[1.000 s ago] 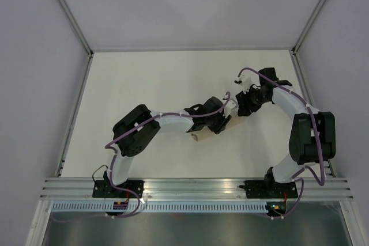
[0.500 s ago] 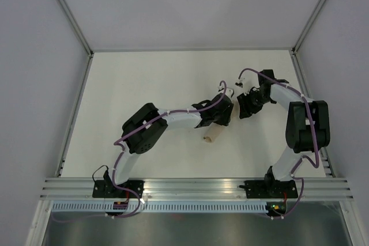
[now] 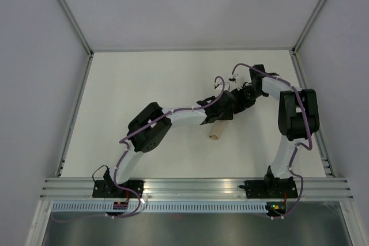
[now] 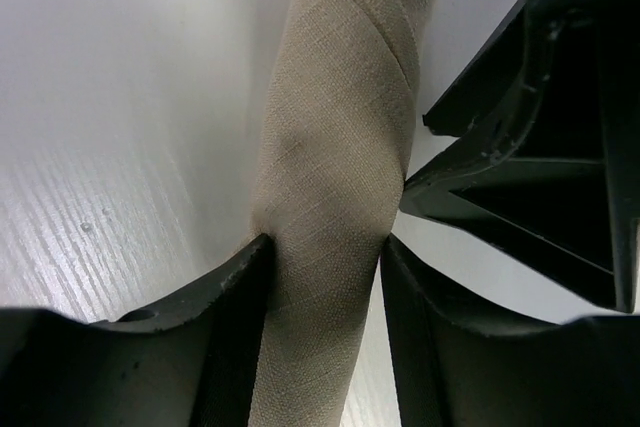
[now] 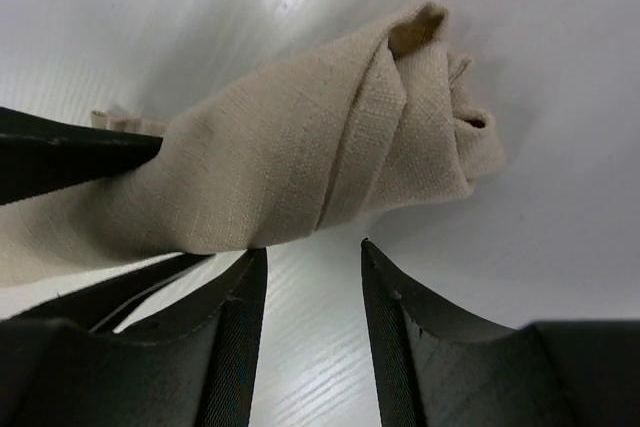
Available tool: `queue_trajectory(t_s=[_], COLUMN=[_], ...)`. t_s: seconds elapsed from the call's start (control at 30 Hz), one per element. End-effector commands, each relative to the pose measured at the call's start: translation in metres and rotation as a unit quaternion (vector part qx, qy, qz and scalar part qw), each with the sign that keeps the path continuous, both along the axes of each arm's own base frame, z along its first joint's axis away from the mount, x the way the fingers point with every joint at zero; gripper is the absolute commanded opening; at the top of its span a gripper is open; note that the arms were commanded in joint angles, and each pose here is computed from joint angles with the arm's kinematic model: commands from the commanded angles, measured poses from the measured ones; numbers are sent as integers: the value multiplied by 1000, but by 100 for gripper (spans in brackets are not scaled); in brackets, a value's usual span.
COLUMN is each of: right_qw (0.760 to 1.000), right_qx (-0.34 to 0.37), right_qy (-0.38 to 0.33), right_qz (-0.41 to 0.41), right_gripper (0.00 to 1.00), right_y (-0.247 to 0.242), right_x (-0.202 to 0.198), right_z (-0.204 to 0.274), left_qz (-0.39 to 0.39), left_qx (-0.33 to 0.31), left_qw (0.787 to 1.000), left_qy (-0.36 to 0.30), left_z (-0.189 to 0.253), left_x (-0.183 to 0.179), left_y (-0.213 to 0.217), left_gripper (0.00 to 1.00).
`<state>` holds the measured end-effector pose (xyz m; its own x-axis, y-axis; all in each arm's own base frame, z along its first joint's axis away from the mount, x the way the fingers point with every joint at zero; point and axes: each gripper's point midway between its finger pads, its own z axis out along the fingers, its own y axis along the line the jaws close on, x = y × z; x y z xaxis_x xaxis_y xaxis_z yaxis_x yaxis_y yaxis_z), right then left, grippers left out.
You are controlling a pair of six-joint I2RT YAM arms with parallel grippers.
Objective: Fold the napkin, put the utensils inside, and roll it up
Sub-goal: Roll the napkin with the utensil
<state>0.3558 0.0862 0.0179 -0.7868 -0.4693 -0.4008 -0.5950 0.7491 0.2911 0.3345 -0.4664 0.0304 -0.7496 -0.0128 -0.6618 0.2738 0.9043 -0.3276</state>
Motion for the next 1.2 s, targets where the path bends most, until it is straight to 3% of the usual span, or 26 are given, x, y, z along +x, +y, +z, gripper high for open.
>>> queue_trajectory(t_s=[0.0, 0.33, 0.6, 1.17], right_qw=[1000, 999, 999, 1000], right_qx=[-14, -32, -32, -15], right_qy=[9, 1, -1, -3], right_qz=[-12, -29, -33, -26], right_gripper=[48, 47, 47, 47], right_y=[6, 8, 8, 14], right_x=[11, 37, 45, 44], right_z=[-7, -13, -17, -12], left_qz=[69, 101, 106, 87], left_qx=[39, 2, -11, -67], left_qw=[996, 994, 993, 991], left_qy=[36, 42, 54, 76], left_z=[-35, -25, -20, -26], left_x=[-2, 13, 24, 24], left_y=[23, 12, 18, 22], left_gripper=[55, 64, 64, 40])
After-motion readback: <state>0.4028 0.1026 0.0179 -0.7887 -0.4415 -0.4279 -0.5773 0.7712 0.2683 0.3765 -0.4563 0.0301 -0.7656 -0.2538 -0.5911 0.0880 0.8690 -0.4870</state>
